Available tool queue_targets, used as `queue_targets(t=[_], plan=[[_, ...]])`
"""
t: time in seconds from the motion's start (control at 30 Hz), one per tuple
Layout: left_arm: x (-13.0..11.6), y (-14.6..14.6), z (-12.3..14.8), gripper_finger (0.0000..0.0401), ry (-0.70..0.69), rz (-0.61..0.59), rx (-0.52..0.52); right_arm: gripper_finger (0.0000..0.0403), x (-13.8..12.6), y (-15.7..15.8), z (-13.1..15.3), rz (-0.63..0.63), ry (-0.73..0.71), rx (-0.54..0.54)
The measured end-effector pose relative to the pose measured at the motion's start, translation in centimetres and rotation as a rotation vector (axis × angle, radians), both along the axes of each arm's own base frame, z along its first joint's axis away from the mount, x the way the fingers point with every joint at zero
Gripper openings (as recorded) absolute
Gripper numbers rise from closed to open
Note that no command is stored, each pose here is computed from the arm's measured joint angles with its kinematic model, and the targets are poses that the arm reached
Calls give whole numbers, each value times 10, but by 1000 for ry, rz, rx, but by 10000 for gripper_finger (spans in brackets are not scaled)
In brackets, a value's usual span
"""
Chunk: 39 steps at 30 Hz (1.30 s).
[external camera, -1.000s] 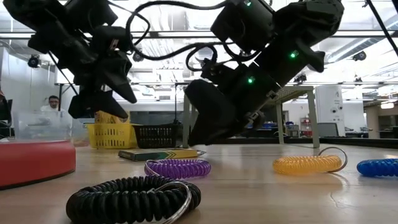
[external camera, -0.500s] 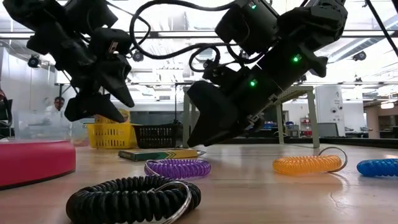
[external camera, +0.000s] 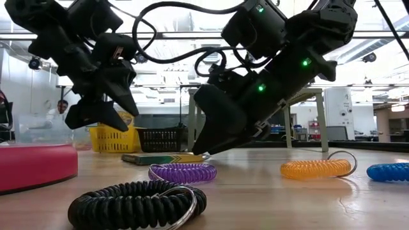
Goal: Pick & Place Office Desk Supplies
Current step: Put the crayon into the yellow bin
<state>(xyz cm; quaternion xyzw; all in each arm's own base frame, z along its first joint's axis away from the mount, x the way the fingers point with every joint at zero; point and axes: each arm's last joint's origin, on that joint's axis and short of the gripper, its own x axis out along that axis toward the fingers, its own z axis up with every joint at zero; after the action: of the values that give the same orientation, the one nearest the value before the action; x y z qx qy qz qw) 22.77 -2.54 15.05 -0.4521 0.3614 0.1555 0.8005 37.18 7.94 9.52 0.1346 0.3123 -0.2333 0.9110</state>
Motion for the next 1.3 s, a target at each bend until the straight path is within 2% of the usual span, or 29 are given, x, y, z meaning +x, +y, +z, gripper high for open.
queue_targets(t=[0.23, 0.53, 0.73, 0.93, 1.13, 1.3], plan=[[1, -1, 1, 188, -10, -4, -1, 226, 8, 0, -18, -13, 22, -5], [1, -1, 1, 188, -9, 1, -6, 226, 5, 0, -13, -2, 53, -9], [1, -1, 0, 188, -8, 1, -6, 226, -2, -2, -12, -10, 128, -19], [1, -1, 0, 188, -8, 8, -12, 226, -6, -2, -15, 0, 150, 26], [5, -2, -11, 188, 33, 27, -26, 226, -6, -2, -15, -3, 146, 29], [12, -3, -26, 188, 62, 35, -78, 226, -6, -2, -15, -3, 146, 30]])
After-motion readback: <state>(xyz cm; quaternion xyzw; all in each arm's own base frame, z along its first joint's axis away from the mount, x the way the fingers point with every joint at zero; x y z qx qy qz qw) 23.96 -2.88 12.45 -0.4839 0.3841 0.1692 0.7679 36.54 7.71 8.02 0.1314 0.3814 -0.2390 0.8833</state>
